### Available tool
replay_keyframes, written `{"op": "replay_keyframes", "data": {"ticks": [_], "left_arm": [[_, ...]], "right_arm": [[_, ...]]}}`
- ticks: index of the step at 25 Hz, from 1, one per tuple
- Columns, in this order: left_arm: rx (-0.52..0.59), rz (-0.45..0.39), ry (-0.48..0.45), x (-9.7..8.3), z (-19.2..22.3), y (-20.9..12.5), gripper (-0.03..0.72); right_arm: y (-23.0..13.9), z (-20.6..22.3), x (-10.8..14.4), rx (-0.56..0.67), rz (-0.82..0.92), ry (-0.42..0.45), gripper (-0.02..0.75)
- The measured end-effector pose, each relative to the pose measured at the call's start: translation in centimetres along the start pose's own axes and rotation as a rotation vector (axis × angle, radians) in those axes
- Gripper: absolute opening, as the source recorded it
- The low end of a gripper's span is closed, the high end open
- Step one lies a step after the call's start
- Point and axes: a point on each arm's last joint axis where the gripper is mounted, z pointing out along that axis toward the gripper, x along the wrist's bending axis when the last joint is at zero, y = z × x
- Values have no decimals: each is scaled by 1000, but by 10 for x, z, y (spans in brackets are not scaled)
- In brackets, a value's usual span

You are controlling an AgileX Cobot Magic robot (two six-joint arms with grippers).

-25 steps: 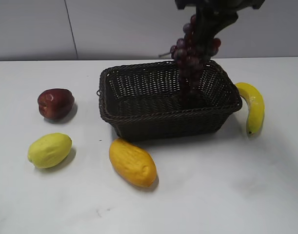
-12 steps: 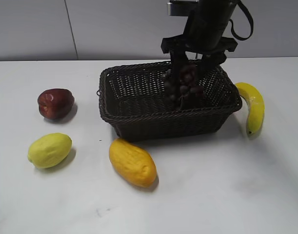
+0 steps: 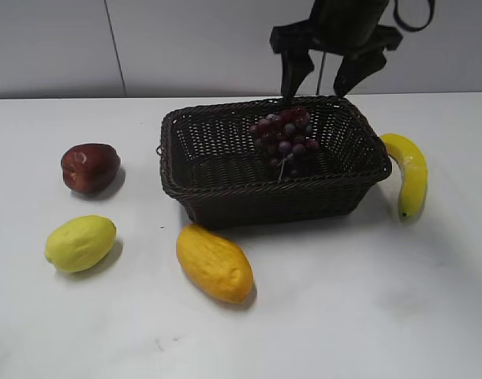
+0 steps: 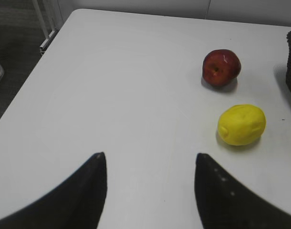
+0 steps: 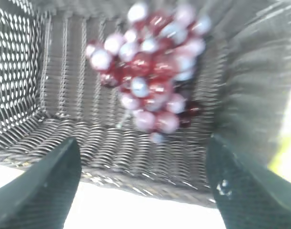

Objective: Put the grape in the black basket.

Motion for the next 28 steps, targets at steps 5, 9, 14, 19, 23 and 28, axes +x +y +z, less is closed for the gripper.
{"op": "replay_keyframes", "data": {"ticks": [5, 9, 14, 19, 23, 28], "left_arm": [[0, 0, 0, 0, 0, 0, 552], [0, 0, 0, 0, 0, 0, 552], [0, 0, 0, 0, 0, 0, 552], [0, 0, 0, 0, 0, 0, 552], [0, 0, 0, 0, 0, 0, 552], [0, 0, 0, 0, 0, 0, 552]], "right_arm": [[-31, 8, -59, 104, 105, -97, 595], [-78, -3, -87, 178, 137, -173, 595], [-146, -26, -89, 151, 115, -187, 595], [-215, -39, -81, 75, 107, -145, 594], [-265, -44, -76, 25, 117, -123, 594], [-306, -60, -71, -140, 108, -110, 594]]}}
